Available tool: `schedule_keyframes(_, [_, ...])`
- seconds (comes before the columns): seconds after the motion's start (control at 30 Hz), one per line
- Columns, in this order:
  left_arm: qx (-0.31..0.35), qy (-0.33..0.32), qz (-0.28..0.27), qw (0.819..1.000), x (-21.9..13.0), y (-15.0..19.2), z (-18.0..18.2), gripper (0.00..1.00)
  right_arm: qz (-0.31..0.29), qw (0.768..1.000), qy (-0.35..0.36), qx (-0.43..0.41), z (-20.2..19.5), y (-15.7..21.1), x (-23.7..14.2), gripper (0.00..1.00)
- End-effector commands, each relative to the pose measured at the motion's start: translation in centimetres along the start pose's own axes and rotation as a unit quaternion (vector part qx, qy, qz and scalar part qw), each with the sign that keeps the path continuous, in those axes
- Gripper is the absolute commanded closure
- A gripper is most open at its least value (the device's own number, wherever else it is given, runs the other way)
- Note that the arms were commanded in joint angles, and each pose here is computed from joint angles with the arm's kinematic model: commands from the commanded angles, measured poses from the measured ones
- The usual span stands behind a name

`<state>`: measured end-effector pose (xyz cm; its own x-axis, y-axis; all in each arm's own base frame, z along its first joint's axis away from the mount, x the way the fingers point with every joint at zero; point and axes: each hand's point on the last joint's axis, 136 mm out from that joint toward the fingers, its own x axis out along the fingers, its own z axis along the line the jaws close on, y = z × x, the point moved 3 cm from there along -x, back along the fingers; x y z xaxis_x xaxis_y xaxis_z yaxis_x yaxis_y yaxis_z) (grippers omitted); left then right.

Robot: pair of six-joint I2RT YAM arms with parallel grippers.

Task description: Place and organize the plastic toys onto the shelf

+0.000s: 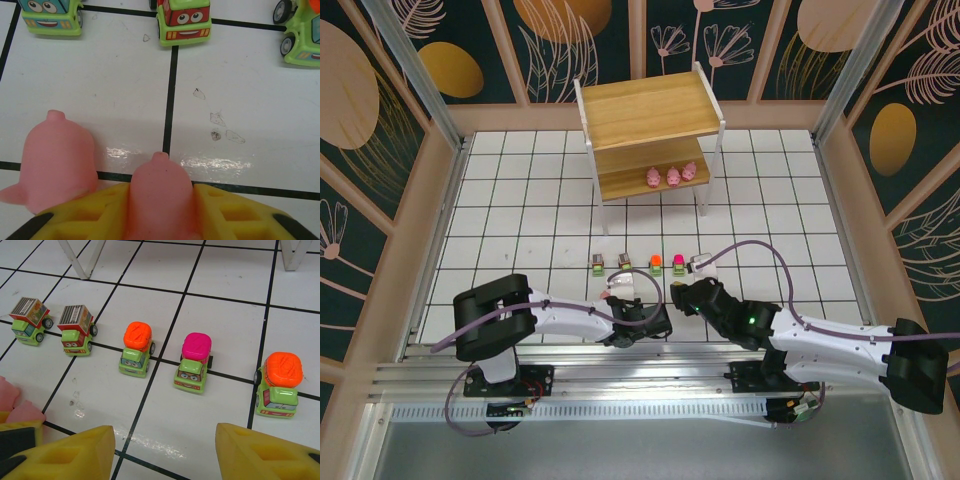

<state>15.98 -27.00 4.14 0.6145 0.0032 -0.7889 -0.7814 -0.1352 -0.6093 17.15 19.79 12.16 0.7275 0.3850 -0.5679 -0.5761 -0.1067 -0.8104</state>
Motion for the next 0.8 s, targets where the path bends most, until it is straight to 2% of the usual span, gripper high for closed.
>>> schedule_keyframes(0.0, [0.006, -0.002, -0.002, 1.0, 0.2, -0.1, -0.3, 0.67, -0.005, 1.0, -0.004, 0.004, 0.1, -0.1, -0.2, 0.44])
schedule_keyframes(0.33, [0.018, 0.009, -0.004, 1.0, -0.1, -0.5, -1.1, 0.74, -0.007, 1.0, -0.003, 0.004, 0.1, -0.1, -0.2, 0.44])
schedule_keyframes(0.6, [0.026, 0.024, -0.047, 0.998, -3.1, -4.2, -2.9, 0.72, -0.013, 1.0, -0.002, 0.007, 0.0, -0.3, -0.3, 0.44])
schedule_keyframes(0.77, [0.035, 0.023, -0.065, 0.997, -3.7, -6.7, -3.3, 0.72, -0.018, 1.0, -0.002, 0.012, -0.2, -0.4, -0.5, 0.44])
